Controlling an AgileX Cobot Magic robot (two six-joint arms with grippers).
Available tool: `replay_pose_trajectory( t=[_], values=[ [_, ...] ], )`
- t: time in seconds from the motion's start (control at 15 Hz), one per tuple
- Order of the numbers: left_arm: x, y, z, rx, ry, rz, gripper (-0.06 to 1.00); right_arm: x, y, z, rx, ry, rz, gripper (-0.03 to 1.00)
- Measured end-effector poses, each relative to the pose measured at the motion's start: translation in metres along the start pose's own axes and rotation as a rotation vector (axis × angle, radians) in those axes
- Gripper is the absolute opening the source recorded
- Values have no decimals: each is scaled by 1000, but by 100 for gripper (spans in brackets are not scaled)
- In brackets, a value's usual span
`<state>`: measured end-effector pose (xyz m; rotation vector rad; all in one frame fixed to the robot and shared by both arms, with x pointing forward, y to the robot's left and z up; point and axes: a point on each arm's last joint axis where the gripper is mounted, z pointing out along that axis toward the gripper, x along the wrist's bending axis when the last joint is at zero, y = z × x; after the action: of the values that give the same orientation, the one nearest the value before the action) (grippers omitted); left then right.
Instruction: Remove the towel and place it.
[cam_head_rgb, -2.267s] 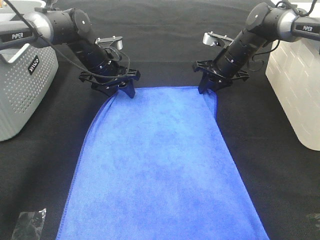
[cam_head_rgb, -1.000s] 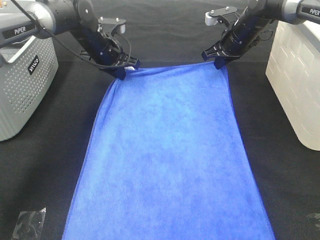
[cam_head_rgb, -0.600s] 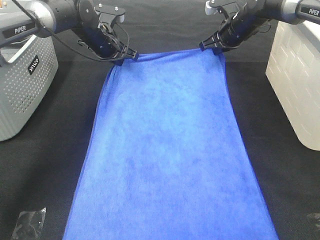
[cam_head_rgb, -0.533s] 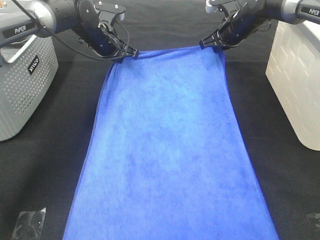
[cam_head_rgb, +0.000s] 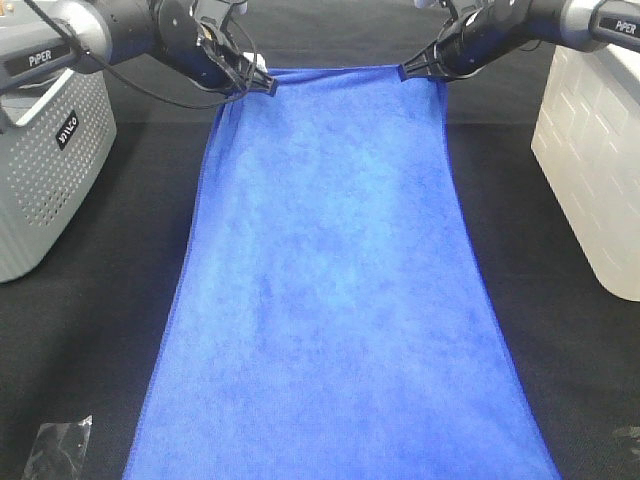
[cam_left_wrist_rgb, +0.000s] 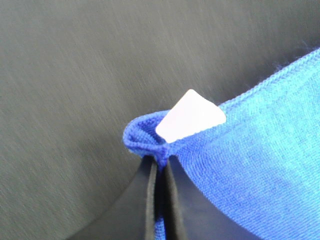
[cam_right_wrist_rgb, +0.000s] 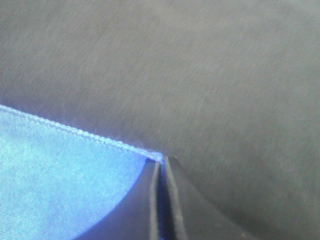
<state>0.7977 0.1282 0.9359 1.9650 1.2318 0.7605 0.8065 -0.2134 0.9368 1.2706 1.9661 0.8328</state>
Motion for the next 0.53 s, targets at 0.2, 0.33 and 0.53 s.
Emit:
replay_pose_trajectory(
  t=[0.2,0.33,0.53],
  values=[
    [0,-1,6,-42,14,15,2,-1,3,2,-60,-19,14,3],
    [0,-3,9,-65,18,18,2,-2,5,3,-88,-28,21,3],
    [0,-3,11,-80,21,20,2,-1,-2,10,-81,-29,22,3]
  ],
)
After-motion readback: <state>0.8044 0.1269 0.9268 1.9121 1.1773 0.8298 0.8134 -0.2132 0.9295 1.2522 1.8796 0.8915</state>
